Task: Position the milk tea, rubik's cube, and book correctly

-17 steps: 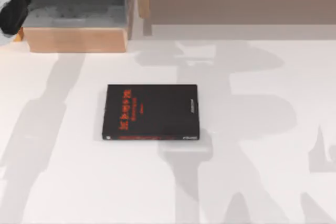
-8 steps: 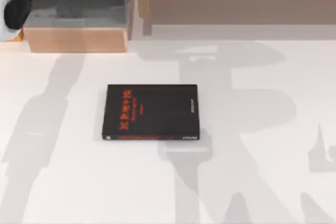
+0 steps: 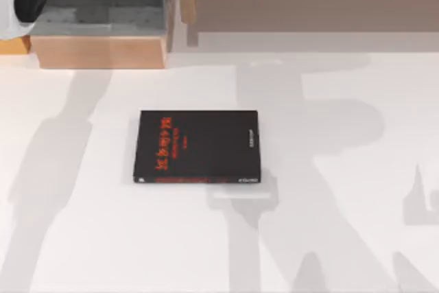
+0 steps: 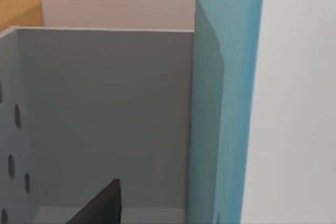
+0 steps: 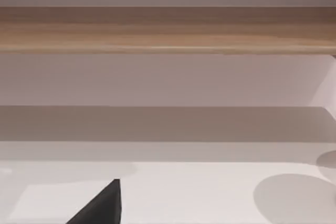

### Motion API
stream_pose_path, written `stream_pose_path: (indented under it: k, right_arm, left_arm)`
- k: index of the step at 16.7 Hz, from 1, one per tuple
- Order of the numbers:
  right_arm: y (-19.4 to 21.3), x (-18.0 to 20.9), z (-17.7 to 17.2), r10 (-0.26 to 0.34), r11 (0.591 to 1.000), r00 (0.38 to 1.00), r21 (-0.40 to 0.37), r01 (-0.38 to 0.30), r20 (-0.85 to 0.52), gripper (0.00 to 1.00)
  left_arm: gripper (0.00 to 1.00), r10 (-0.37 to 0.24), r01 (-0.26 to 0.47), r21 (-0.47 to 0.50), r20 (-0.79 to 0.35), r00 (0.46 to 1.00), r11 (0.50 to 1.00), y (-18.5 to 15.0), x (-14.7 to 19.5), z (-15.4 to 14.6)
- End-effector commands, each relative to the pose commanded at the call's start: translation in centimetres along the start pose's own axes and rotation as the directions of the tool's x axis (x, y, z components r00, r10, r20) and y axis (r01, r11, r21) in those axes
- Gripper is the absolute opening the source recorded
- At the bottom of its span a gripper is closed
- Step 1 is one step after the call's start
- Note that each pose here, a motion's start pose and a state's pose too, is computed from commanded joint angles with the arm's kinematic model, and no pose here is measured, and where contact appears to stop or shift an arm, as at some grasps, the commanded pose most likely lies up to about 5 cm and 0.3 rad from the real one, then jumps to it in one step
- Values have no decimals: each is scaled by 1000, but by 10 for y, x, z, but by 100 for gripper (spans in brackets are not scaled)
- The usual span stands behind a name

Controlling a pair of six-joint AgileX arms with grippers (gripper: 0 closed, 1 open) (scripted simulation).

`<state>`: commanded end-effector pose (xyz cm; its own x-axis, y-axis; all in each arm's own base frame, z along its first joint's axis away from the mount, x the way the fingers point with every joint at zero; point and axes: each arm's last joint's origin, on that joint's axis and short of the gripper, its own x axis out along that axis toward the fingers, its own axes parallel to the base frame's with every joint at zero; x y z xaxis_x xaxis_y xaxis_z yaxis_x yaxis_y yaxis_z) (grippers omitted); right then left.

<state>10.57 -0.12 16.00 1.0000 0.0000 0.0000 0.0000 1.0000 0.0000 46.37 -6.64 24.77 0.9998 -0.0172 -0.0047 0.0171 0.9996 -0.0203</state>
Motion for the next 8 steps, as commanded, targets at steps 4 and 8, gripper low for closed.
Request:
stream_pose_path:
  k: [4,8]
  right_arm:
    - [0,0,0,0,1000,1000,0,0,0,100]
    - [0,0,0,0,1000,1000,0,0,0,100]
  left_arm:
    - [77,0,0,0,0,1000,1000,0,0,0]
    - [47,0,0,0,0,1000,1000,0,0,0]
